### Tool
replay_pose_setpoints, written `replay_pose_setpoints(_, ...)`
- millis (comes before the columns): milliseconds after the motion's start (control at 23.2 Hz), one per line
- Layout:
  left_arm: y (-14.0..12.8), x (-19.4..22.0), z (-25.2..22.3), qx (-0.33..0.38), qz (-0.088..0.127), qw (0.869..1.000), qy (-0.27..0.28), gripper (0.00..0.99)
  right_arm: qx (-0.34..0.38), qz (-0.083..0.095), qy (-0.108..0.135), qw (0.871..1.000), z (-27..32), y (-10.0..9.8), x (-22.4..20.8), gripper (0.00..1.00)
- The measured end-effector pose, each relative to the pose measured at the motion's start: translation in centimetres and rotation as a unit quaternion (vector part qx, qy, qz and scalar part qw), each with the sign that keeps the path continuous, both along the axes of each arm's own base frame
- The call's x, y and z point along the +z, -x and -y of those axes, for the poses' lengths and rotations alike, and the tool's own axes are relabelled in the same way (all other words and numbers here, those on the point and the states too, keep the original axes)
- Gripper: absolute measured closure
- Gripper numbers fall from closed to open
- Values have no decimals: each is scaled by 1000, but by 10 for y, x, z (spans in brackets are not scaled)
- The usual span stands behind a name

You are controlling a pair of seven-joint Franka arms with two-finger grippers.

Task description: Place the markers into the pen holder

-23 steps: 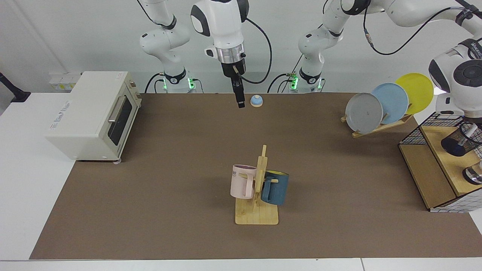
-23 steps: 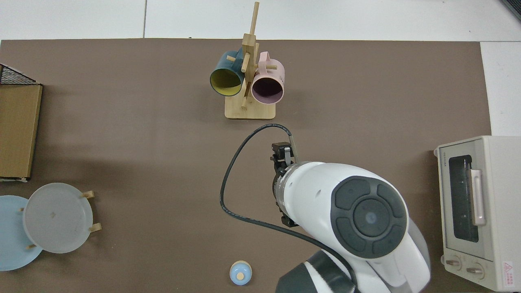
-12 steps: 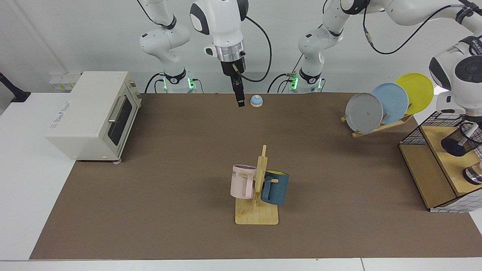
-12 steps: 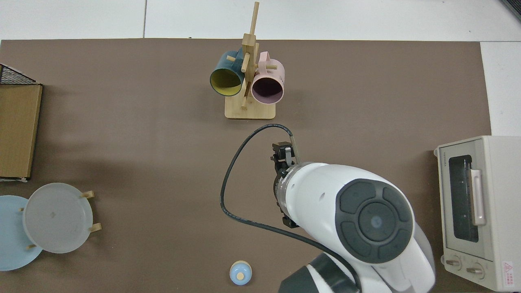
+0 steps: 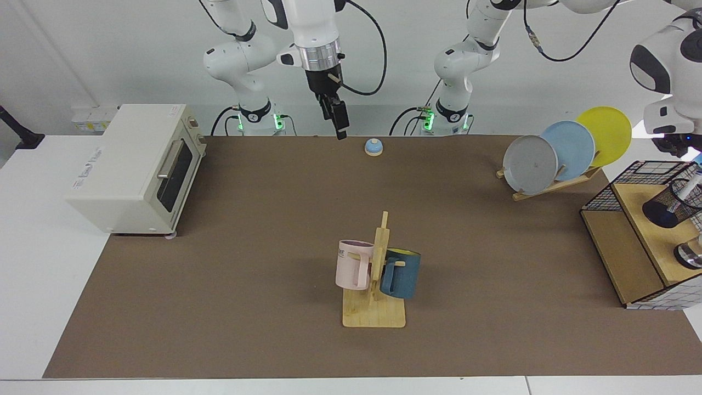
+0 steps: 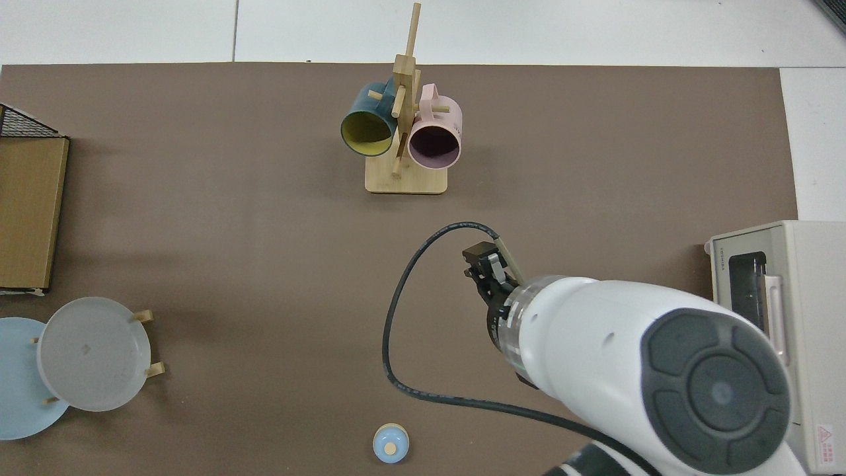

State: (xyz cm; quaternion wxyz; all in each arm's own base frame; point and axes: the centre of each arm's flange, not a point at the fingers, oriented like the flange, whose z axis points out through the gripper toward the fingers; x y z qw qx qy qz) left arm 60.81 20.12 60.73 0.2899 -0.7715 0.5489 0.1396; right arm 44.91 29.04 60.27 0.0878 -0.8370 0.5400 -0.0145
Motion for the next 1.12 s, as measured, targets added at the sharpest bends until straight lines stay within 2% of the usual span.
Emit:
replay_pose_setpoints(172, 10, 27, 37, -3, 21, 999, 45, 0, 76, 0, 16, 997, 17, 4, 9, 4)
replay_pose_setpoints(388, 27, 58, 104, 26, 55, 993, 105, 0, 155, 23, 25, 987, 40, 1, 23, 4)
replay_pose_setpoints(560, 33, 59, 165, 75, 72, 981, 161, 0, 212, 34, 36, 976, 76, -5, 35, 4)
replay_pose_setpoints(776, 39, 52, 234, 152, 87, 958, 227, 0, 295, 37, 53, 953, 119, -10, 44, 4)
replay_pose_setpoints(905, 46, 49, 279, 208, 95, 937, 263, 0, 339, 40, 61, 938, 138, -12, 46, 4)
replay_pose_setpoints(1120, 64, 45, 339, 304, 92, 900, 299, 0, 408, 24, 68, 910, 159, -14, 41, 4)
